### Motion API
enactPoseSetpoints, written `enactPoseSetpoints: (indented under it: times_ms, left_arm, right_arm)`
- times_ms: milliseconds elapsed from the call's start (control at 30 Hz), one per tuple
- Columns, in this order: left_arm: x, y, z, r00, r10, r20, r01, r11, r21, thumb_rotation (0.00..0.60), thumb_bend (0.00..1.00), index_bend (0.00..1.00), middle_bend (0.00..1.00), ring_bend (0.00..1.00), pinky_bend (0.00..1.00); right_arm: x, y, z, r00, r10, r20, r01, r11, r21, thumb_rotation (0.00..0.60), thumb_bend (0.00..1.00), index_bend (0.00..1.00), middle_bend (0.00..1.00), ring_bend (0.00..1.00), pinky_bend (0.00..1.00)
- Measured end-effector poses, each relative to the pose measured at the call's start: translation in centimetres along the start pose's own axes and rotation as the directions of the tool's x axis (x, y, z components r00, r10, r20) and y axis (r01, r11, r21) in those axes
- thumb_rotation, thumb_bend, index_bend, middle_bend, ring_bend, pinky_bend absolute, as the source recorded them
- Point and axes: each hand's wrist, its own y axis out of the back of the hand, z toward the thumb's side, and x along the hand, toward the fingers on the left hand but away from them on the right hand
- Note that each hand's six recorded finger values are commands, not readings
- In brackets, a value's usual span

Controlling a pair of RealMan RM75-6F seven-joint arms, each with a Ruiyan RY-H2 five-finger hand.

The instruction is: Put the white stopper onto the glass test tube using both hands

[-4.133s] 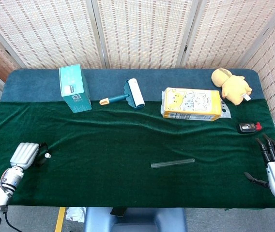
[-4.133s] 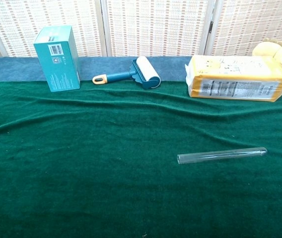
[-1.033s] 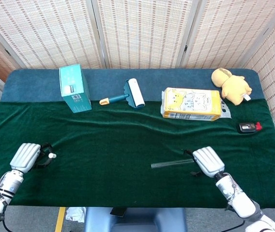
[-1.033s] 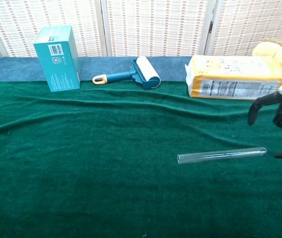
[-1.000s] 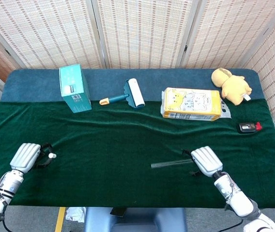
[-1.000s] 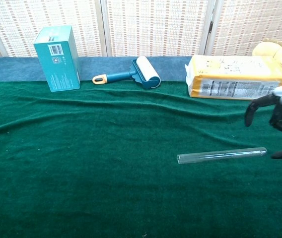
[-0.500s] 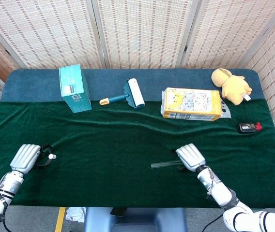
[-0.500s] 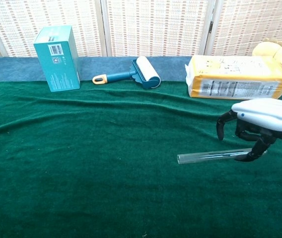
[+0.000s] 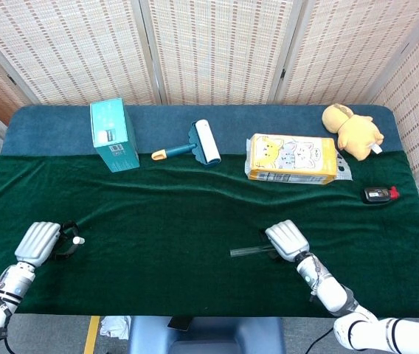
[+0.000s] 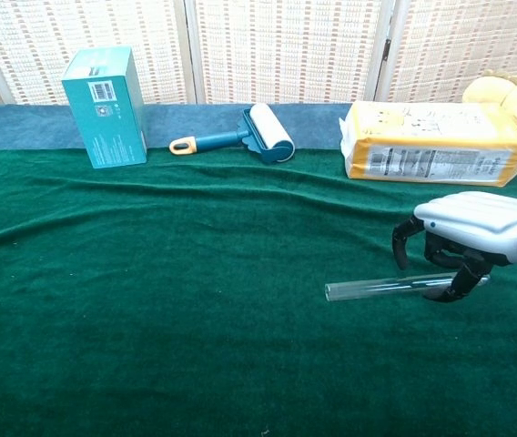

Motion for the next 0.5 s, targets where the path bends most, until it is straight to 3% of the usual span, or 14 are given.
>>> enactPoseSetpoints:
  times_ms: [500]
  left_arm:
    - [-0.15,-0.31,-0.35,1.000,0.000,-0.006,0.000,1.000,-0.007,0.600,0.45,0.59,1.00,0.92,0.87]
  right_arm:
    - [-0.17,-0.74,0.32,1.000,0.019,0.003,-0.020,1.000,0.016,0.589,0.46,0.51,0.94,1.00,1.00]
